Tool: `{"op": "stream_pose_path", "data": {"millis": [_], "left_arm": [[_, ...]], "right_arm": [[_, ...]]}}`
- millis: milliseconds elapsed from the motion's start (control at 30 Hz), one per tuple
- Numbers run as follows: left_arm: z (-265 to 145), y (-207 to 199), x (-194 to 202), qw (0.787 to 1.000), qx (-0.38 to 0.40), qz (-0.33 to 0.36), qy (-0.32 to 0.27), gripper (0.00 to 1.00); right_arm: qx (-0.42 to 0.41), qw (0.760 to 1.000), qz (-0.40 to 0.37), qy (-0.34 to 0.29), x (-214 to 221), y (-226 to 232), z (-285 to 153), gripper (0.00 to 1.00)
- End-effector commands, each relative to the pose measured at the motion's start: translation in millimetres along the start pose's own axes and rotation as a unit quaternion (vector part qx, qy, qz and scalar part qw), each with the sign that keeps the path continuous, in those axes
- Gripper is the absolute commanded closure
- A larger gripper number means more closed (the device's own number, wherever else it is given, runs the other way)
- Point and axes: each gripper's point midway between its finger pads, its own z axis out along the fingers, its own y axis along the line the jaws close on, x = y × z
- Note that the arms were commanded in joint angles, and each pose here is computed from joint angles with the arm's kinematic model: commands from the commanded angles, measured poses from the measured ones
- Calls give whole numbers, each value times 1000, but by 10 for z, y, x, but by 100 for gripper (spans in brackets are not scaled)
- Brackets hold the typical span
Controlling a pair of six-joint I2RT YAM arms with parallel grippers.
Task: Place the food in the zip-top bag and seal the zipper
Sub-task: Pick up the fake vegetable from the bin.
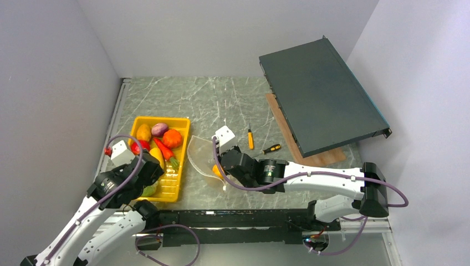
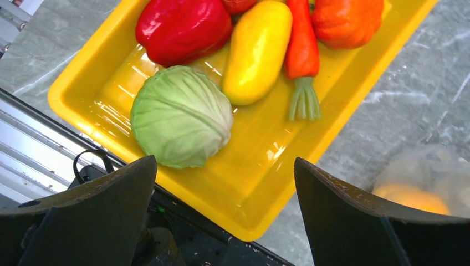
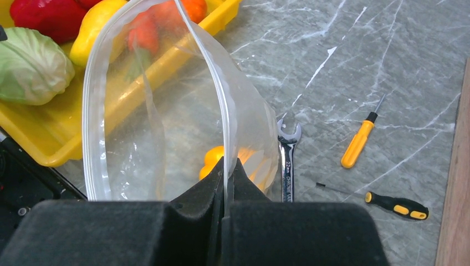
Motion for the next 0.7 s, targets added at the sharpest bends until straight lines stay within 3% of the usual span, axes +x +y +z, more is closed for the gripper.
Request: {"op": "stream_pose_path", "data": {"millis": [0,233,667], "left_arm": [[131,84,-88,998,-30,-19,-44,0],[389,84,-31,995,-96,19,-18,0],[662,323,196,981,-183,-61,33,0]], "right_arm": [[-19,999,19,-24,-172,52,-43,100],[-21,999,14,-19,-171,73,-30,100],[-32,999,17,-12,-151,113,-41,100]]}}
